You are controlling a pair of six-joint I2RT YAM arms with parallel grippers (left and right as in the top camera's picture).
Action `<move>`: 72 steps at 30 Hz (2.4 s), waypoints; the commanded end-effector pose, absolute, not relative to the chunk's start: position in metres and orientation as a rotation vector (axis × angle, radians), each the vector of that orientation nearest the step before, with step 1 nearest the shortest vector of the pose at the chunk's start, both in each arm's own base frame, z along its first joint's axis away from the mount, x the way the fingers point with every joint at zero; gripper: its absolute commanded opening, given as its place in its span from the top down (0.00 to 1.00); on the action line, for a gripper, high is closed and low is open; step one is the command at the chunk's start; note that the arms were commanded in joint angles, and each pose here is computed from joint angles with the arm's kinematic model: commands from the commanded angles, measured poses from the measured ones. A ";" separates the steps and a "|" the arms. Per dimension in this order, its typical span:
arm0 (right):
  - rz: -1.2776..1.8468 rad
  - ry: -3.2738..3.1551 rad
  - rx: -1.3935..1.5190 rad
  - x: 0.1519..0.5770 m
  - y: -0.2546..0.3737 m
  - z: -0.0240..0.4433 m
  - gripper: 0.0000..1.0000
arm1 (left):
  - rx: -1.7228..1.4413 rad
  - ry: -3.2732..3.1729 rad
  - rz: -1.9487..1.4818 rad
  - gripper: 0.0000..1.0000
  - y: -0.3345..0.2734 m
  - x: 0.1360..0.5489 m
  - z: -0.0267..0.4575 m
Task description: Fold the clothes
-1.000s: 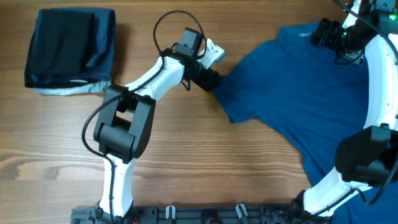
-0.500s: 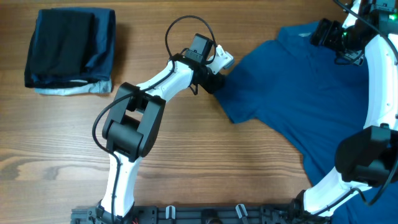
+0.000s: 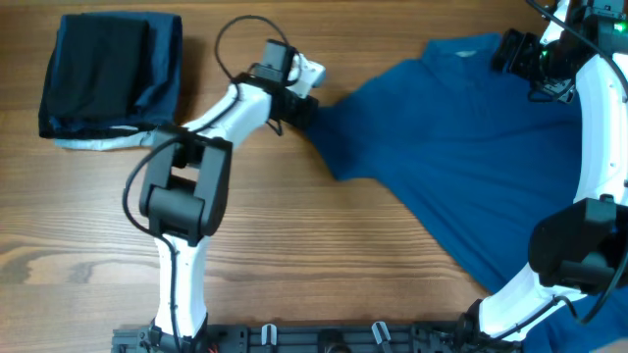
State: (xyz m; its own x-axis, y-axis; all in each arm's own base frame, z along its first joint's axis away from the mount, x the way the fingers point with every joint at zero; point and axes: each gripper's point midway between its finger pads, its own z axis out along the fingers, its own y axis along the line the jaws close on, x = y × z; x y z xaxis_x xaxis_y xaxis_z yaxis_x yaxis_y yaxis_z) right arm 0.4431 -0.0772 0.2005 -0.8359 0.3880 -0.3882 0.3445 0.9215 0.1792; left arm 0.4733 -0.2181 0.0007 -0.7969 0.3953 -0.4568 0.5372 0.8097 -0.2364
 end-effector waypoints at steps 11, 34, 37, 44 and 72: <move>0.135 2.622 0.534 0.445 -0.079 0.213 0.00 | 0.021 2.896 -0.315 0.96 -0.067 0.473 -0.031; 0.135 2.622 0.534 0.445 -0.079 0.213 0.00 | -0.372 3.010 0.007 0.96 -0.007 0.426 0.018; 0.135 2.622 0.534 0.445 -0.079 0.213 0.00 | -0.377 3.055 0.024 0.96 -0.007 0.415 0.017; 0.135 2.622 0.534 0.445 -0.079 0.213 0.00 | -0.248 2.888 -0.011 0.00 -0.032 0.421 0.096; 0.135 2.622 0.534 0.445 -0.079 0.213 0.00 | 0.592 2.256 -0.206 0.08 -0.211 0.559 0.032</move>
